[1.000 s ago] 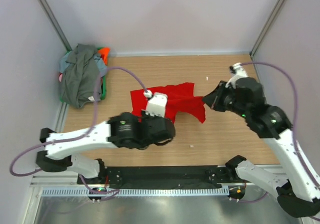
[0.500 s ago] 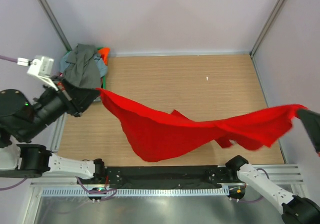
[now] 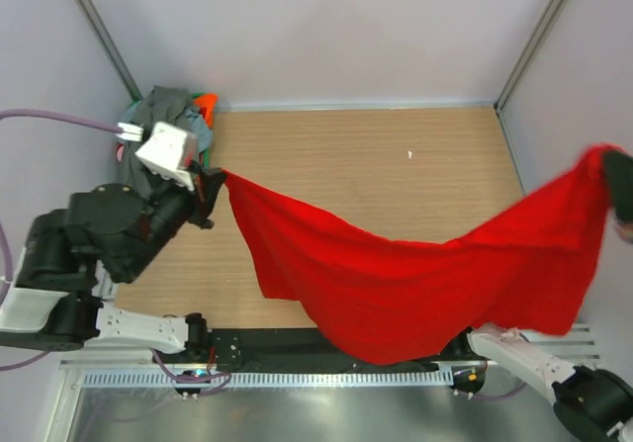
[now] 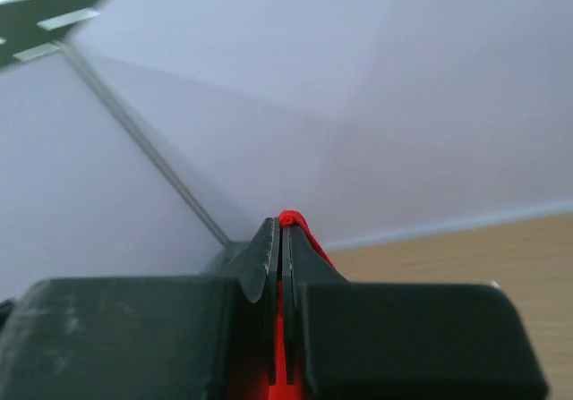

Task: Fold and stack the t-shirts
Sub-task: Flatten the tshirt out

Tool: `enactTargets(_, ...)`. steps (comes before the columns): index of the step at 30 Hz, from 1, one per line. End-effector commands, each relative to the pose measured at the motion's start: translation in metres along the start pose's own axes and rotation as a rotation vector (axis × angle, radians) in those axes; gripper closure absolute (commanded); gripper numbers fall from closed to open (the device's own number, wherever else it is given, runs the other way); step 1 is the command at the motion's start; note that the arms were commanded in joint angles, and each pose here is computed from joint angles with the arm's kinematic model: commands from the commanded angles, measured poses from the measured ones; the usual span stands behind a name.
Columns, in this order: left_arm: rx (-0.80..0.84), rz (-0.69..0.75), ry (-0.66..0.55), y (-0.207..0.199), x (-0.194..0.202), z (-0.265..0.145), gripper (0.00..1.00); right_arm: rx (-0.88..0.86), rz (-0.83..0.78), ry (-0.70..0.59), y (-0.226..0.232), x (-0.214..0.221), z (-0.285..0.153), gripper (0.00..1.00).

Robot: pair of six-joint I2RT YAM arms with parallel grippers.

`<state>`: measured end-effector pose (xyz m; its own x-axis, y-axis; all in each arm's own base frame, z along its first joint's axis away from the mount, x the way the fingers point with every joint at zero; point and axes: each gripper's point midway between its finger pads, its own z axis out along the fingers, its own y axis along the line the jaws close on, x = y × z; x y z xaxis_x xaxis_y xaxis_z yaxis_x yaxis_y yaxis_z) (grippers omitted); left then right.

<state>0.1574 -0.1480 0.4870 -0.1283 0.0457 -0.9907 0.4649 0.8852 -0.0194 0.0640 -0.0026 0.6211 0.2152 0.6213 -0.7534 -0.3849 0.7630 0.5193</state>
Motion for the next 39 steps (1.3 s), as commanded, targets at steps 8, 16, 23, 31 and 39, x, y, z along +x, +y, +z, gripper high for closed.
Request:
enactTargets(8, -0.330, -0.018, 0.114, 0.084, 0.040, 0.161, 1.00, 0.586, -0.472, 0.477, -0.156, 0.251, 0.248, 0.99)
enactTargets(16, -0.454, -0.425, 0.673, 0.203, 0.193, 0.316, 0.61, 0.562, -0.255, 0.752, -0.280, 0.404, 0.359, 0.00)
enactTargets(23, -0.436, -0.472, 0.504, 0.159, 0.170, 0.297, 0.00, 0.474, -0.240, 0.694, -0.249, 0.376, 0.314, 0.00)
enactTargets(31, -0.433, -0.496, 0.625, 0.116, 0.234, 0.216, 0.02, 0.551, -0.161, 0.848, -0.248, 0.392, 0.210, 0.00)
enactTargets(39, -0.361, -0.645, 0.704, 0.077, 0.321, 0.164, 0.05, 0.564, -0.028, 1.019, -0.267, 0.457, 0.120, 0.00)
